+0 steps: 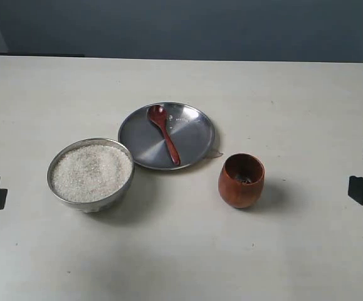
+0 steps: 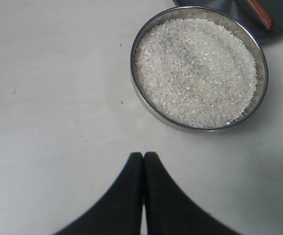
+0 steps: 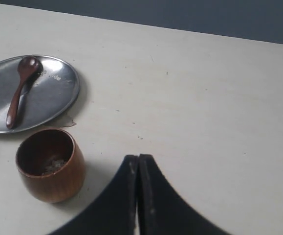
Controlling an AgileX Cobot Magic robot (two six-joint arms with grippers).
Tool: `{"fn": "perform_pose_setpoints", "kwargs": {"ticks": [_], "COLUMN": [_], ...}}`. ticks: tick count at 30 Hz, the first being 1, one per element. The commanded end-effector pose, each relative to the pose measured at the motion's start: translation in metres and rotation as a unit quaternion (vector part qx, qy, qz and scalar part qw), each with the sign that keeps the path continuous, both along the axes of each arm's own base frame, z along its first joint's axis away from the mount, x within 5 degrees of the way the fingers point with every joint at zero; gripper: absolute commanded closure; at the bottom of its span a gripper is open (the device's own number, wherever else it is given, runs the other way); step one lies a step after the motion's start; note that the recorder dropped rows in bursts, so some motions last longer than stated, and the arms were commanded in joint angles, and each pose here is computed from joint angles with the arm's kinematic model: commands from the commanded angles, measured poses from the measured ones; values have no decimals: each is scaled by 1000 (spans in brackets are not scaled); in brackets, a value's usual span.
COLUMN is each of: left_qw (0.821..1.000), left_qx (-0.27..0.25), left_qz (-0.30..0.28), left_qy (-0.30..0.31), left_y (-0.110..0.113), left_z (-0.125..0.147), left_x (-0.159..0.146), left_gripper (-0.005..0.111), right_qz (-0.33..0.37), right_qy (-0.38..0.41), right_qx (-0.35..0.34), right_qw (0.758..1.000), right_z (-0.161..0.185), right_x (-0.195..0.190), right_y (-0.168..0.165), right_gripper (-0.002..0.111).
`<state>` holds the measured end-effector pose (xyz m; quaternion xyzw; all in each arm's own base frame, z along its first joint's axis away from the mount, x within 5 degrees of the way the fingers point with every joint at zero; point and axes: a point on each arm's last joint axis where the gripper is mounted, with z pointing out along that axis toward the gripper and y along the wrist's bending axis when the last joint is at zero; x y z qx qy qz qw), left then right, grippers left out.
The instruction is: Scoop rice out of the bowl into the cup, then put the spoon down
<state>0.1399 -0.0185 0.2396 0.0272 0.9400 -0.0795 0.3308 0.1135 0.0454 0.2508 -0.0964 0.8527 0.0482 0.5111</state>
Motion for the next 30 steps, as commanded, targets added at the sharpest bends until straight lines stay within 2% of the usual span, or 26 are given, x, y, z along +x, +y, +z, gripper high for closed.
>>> {"fn": "perform_pose_setpoints", "kwargs": {"ticks": [1, 10, 17, 24, 30], "left_qw": [1000, 1000, 1000, 1000, 1000], "left_qx": [1, 1, 1, 1, 1], "left_qz": [0, 0, 0, 0, 0], "left_qy": [-6, -6, -6, -6, -6], "left_y": [0, 0, 0, 0, 0], "left_z": [2, 2, 2, 2, 2], "left_x": [1, 1, 1, 1, 1], "left_gripper": [106, 106, 106, 106, 106], "right_qz": [-10, -100, -169, -201, -199], "right_qy": [-15, -77, -151, -208, -235], "right_qx": [17, 55, 92, 145, 171], "right_qw": [1000, 990, 970, 946, 936], "right_z": [4, 19, 31, 38, 40], "right_x": [-3, -15, -38, -64, -76], "right_y": [-6, -35, -58, -68, -71], "right_gripper": [108, 108, 108, 108, 108]}}
